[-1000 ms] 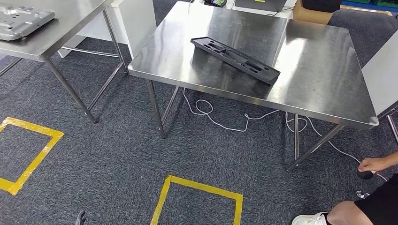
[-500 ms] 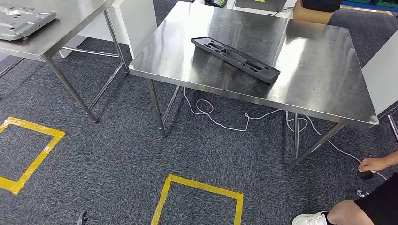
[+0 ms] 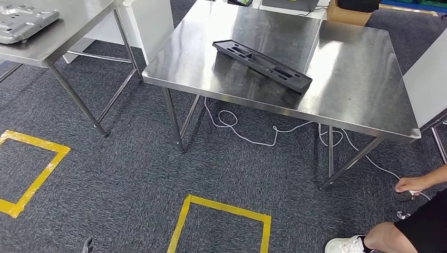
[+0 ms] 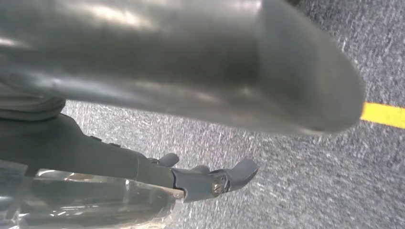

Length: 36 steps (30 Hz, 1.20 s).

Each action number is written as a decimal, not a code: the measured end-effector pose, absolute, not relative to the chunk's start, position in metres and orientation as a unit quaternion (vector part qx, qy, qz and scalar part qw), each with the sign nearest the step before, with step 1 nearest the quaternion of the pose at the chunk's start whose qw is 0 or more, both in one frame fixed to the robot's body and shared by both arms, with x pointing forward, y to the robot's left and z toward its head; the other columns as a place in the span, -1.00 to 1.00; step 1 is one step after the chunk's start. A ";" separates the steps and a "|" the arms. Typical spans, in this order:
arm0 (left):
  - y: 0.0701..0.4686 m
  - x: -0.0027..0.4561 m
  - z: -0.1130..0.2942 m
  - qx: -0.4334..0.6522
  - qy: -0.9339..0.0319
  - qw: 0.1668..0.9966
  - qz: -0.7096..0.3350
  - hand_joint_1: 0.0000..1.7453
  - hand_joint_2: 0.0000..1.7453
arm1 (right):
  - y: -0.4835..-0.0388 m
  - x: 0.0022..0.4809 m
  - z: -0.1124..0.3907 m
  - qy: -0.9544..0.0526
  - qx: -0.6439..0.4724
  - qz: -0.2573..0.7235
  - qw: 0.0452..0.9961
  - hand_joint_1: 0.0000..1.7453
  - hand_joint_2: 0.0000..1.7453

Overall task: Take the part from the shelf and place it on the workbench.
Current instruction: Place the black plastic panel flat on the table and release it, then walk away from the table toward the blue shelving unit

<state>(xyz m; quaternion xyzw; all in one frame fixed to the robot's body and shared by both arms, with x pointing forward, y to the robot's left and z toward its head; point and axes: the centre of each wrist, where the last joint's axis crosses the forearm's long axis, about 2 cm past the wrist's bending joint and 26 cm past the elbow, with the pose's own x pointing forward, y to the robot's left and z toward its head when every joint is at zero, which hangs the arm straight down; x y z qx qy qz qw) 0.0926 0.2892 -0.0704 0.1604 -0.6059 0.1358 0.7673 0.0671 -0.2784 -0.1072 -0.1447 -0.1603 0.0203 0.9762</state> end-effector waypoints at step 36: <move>0.284 0.097 -0.072 0.150 -0.604 0.771 0.138 -1.00 -1.00 | -0.278 0.089 -0.103 -0.227 -0.140 -0.006 0.964 -1.00 -1.00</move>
